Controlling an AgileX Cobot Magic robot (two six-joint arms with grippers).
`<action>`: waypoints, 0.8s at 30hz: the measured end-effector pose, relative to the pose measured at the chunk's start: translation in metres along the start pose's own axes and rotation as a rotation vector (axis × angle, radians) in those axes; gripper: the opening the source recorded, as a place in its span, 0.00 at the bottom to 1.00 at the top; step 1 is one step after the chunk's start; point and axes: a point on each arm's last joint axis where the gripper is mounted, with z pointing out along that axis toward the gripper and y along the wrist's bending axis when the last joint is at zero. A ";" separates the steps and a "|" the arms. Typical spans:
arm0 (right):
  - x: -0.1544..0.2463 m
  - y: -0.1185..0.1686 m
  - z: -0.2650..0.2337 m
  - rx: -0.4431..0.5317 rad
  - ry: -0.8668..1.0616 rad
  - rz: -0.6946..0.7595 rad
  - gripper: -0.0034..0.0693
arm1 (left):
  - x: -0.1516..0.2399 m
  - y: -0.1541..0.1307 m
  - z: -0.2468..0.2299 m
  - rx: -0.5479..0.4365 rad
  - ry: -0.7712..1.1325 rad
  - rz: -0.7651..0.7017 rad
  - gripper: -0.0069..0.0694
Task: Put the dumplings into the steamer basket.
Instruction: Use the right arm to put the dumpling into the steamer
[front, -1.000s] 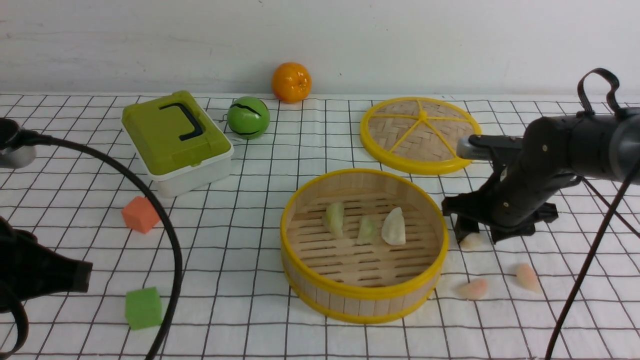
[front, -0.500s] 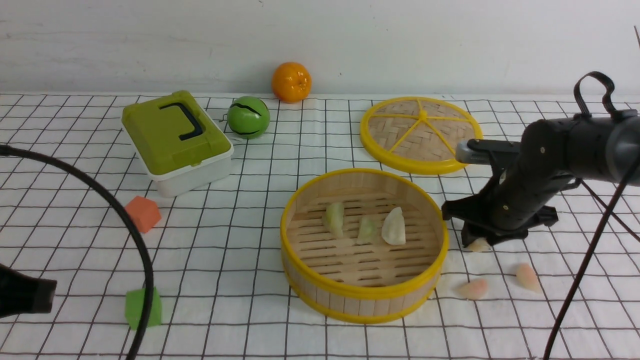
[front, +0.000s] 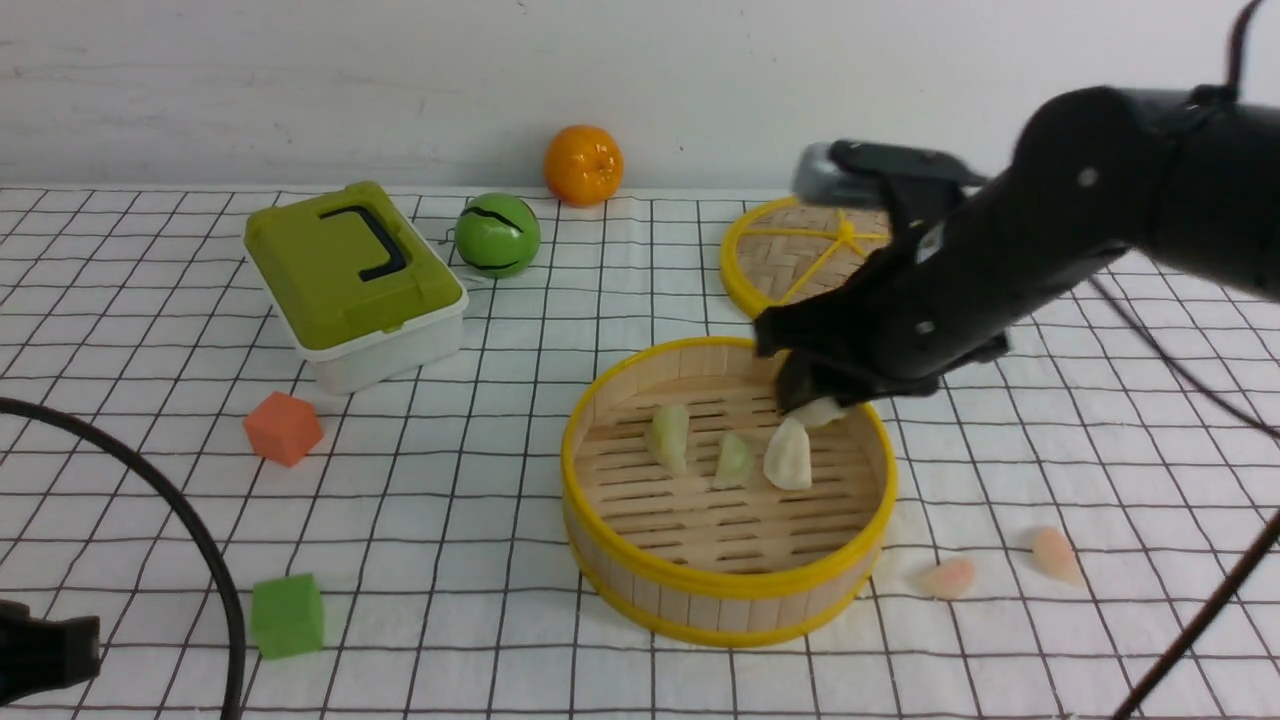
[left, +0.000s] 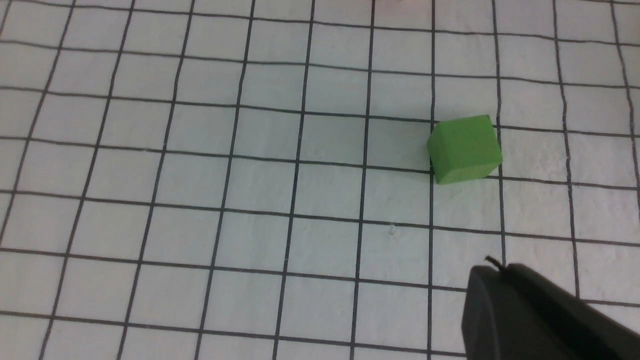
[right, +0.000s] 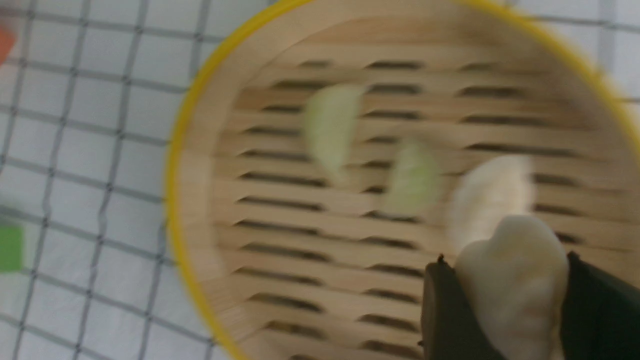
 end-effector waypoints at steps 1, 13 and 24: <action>0.005 0.009 0.010 -0.018 0.011 -0.018 0.43 | 0.001 0.000 0.001 0.004 -0.003 -0.006 0.07; 0.028 0.018 0.094 -0.006 0.038 0.066 0.43 | 0.000 -0.002 0.001 0.028 -0.028 -0.041 0.07; 0.025 0.014 0.094 -0.001 0.026 0.099 0.57 | -0.002 -0.003 0.001 0.040 -0.042 -0.041 0.07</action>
